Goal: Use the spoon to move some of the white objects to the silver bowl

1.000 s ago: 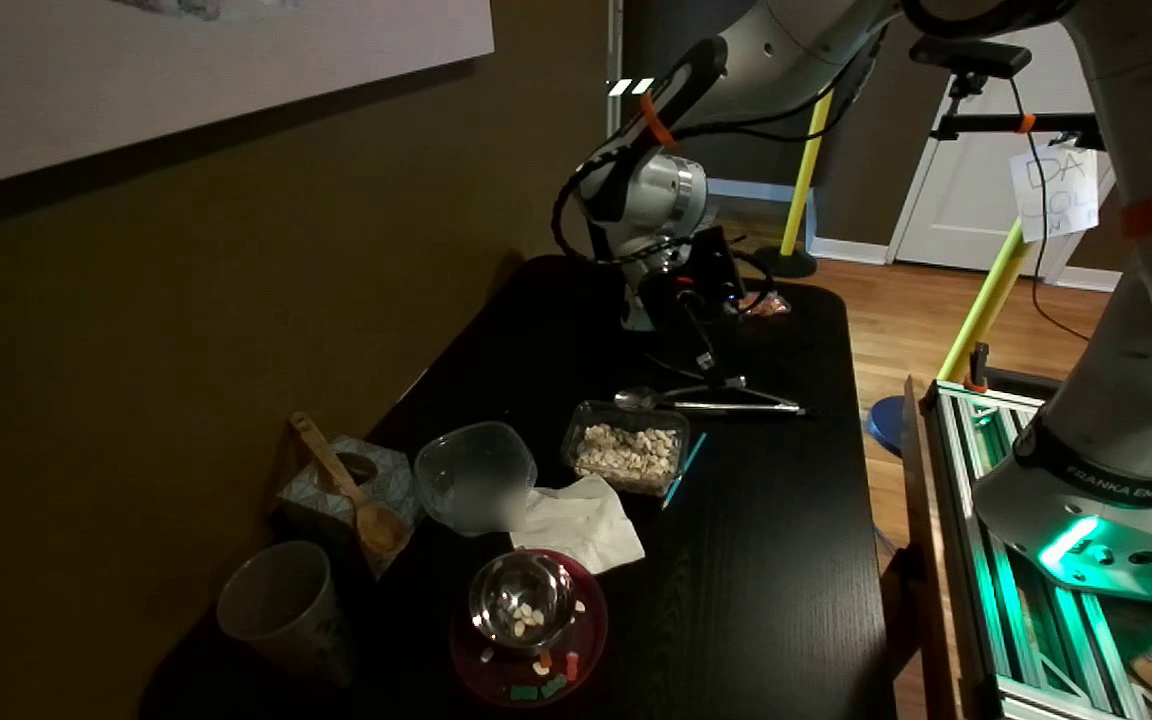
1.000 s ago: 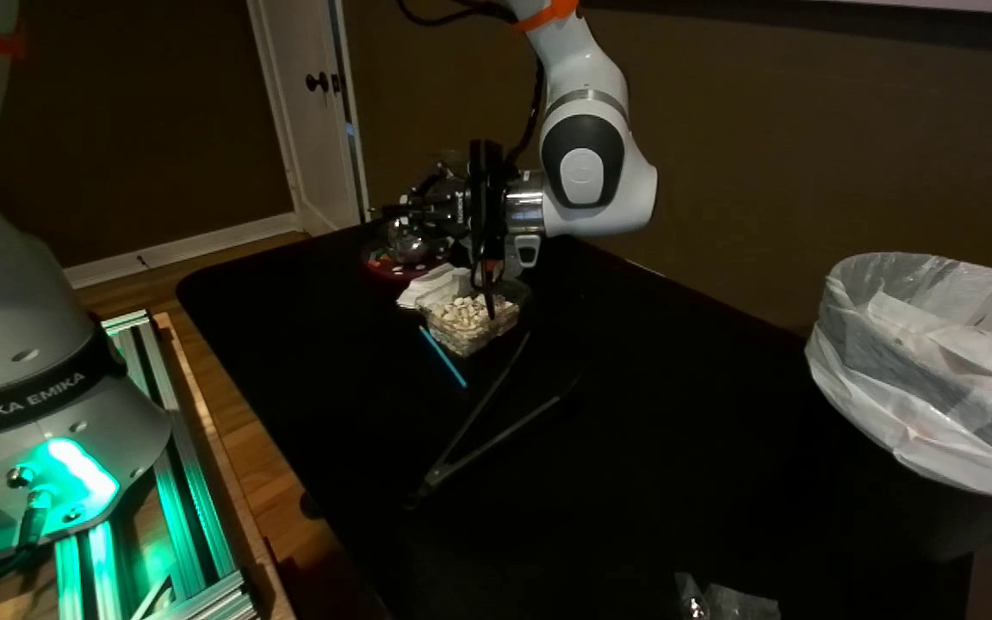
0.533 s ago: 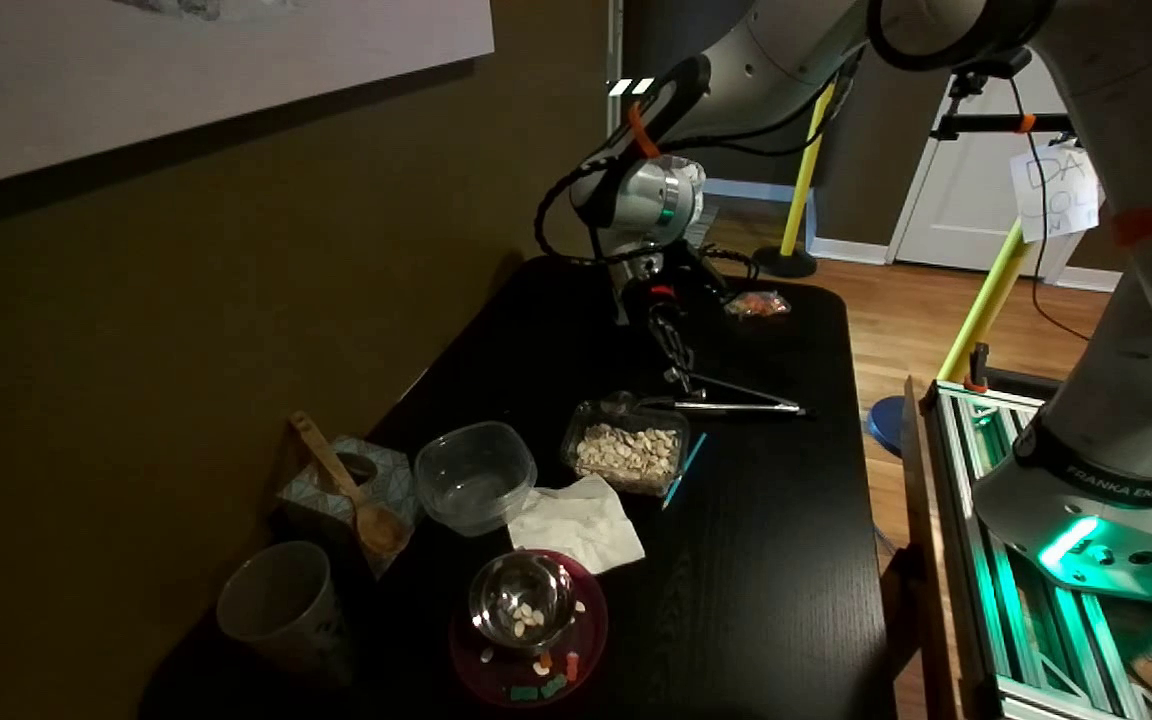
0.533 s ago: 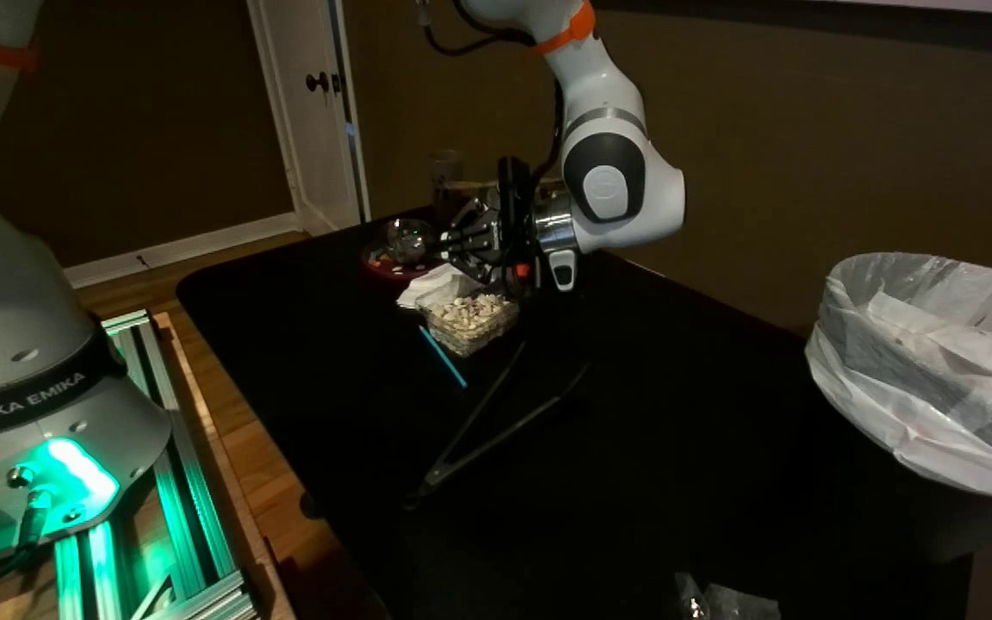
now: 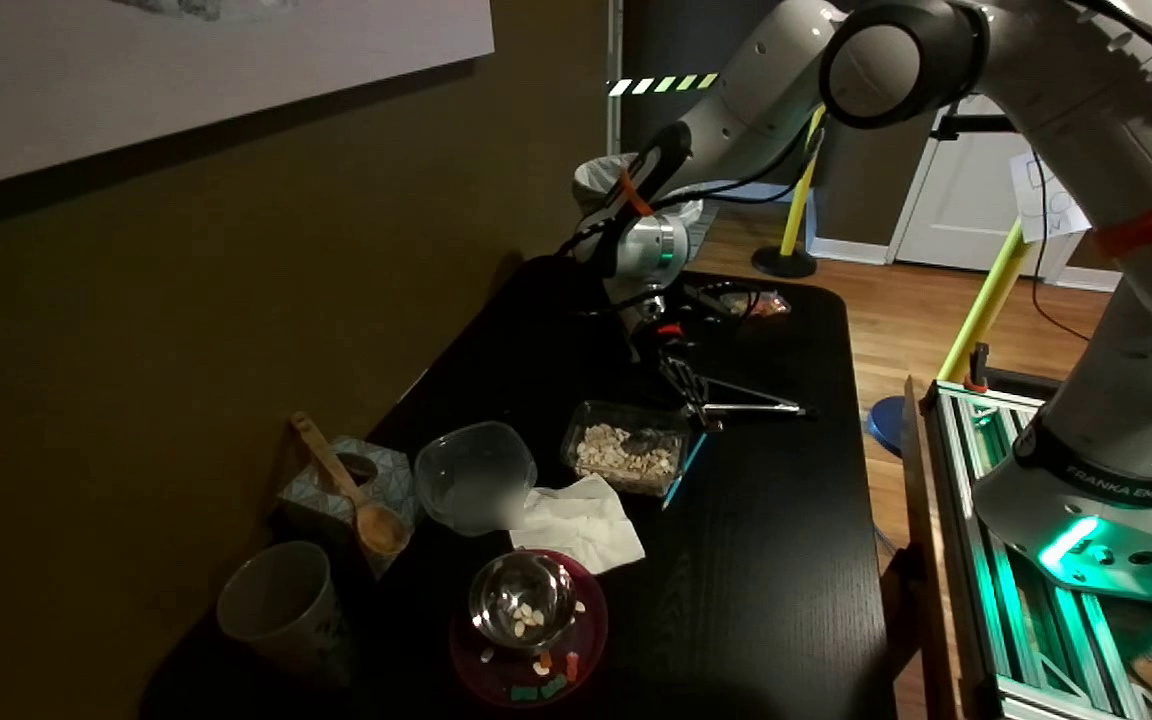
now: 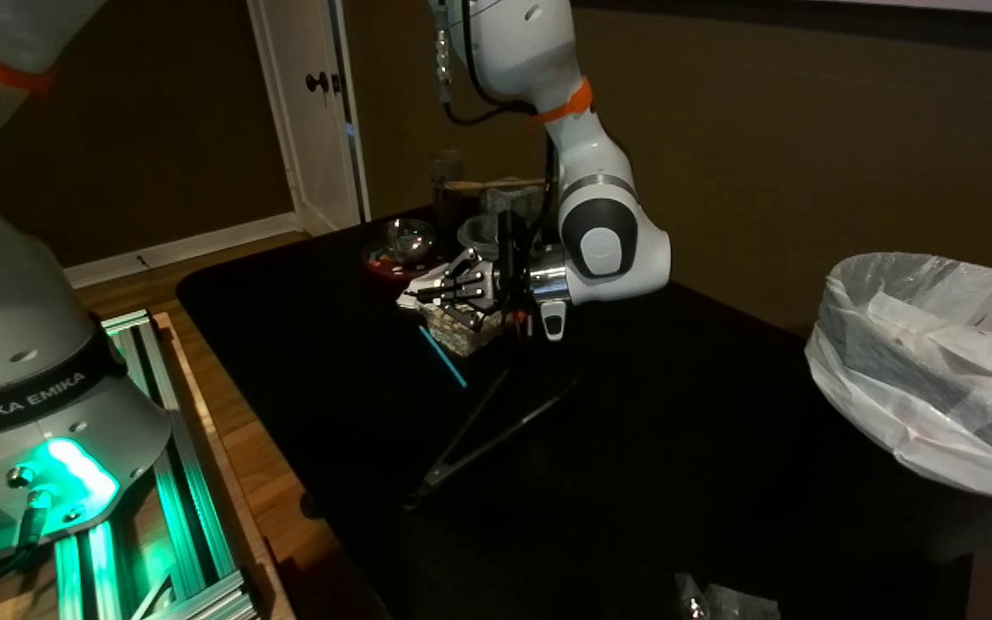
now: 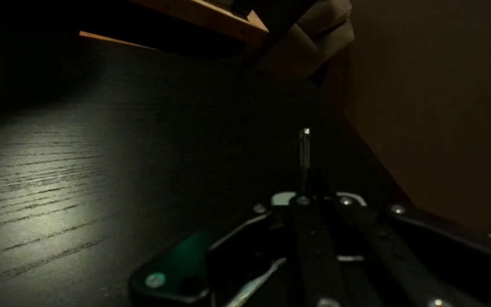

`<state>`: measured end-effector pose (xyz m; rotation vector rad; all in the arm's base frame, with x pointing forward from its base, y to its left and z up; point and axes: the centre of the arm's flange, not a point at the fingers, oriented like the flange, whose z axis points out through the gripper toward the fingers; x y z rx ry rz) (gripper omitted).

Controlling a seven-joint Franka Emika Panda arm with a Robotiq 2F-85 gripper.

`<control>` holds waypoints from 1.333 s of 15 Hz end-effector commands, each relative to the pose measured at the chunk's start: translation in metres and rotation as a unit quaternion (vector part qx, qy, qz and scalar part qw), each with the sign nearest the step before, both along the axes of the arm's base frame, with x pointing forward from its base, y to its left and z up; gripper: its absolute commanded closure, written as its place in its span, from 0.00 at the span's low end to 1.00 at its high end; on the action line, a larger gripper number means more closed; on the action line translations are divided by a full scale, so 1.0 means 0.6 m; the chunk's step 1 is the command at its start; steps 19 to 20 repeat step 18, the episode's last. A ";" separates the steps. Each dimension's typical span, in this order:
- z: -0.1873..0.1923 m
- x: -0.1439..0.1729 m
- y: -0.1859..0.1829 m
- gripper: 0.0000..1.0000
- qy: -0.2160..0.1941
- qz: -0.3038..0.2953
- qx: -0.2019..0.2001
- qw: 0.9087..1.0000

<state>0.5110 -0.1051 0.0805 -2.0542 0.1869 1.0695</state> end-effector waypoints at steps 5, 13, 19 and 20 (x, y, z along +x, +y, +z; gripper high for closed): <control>0.021 0.017 -0.017 0.45 -0.017 0.009 -0.010 1.000; 0.143 0.017 -0.049 0.00 -0.156 0.060 -0.022 0.986; 0.180 0.043 -0.066 0.00 -0.201 0.087 -0.020 0.975; 0.180 0.043 -0.066 0.00 -0.201 0.087 -0.020 0.975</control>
